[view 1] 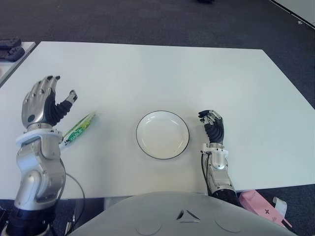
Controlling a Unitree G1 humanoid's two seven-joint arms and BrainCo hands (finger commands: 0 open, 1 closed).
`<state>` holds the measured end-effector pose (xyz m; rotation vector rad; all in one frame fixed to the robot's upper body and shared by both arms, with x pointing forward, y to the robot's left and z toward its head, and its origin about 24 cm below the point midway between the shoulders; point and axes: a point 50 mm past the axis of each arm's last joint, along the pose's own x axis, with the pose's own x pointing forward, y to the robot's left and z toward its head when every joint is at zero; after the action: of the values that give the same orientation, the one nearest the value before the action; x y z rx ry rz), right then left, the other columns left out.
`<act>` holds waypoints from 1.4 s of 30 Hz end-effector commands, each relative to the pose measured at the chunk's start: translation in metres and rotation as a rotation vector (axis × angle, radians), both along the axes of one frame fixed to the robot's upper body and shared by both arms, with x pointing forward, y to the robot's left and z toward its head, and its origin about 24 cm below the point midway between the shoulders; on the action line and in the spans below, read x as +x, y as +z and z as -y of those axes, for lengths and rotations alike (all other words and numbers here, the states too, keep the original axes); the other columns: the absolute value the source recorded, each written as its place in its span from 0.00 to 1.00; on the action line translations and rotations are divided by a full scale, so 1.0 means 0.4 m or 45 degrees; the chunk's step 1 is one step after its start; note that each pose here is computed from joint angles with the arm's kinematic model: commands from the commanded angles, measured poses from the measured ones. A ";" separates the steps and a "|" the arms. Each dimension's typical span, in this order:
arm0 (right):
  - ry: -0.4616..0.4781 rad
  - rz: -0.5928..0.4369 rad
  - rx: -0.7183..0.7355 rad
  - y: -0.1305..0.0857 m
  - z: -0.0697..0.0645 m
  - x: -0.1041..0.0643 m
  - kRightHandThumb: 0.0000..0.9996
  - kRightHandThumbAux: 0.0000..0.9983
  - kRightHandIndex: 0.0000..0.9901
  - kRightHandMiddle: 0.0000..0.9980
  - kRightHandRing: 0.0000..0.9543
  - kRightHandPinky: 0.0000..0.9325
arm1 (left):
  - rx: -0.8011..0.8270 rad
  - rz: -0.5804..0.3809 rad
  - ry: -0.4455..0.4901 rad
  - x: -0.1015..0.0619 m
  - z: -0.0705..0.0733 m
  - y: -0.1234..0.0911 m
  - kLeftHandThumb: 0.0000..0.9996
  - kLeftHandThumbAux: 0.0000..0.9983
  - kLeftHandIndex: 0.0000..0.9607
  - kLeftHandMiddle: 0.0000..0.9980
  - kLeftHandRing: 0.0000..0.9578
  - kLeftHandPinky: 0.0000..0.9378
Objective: Put the toothpaste on the table into the plate.
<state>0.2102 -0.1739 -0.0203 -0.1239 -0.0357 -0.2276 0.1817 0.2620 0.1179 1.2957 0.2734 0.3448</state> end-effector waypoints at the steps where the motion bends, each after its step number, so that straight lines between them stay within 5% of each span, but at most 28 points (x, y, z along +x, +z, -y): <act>1: -0.005 -0.040 0.012 -0.023 -0.003 -0.013 0.71 0.73 0.43 0.46 0.47 0.48 | -0.024 -0.190 0.006 -0.017 0.003 -0.011 0.43 0.17 0.00 0.01 0.01 0.07; 6: -0.006 -0.050 0.014 -0.026 -0.002 -0.012 0.71 0.73 0.43 0.46 0.46 0.47 | -0.004 -0.429 0.014 -0.001 -0.042 -0.059 0.40 0.15 0.00 0.00 0.00 0.10; 12: -0.010 -0.068 0.010 -0.028 0.001 -0.011 0.71 0.73 0.43 0.46 0.46 0.46 | 0.076 -0.573 -0.015 0.007 -0.089 -0.100 0.39 0.15 0.00 0.04 0.08 0.19; 22: -0.003 -0.035 0.014 -0.023 0.001 -0.011 0.71 0.73 0.43 0.46 0.47 0.49 | 0.041 -0.560 -0.092 -0.005 -0.081 -0.119 0.49 0.22 0.00 0.13 0.16 0.26; 42: -0.025 -0.080 0.002 -0.028 0.006 -0.014 0.71 0.73 0.43 0.46 0.46 0.46 | -0.026 -0.786 -0.136 -0.007 -0.058 -0.139 0.56 0.27 0.00 0.05 0.09 0.22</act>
<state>0.2132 -0.1754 -0.0205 -0.1232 -0.0388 -0.2364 0.1765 0.2873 0.0665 1.3641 0.6976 -0.1262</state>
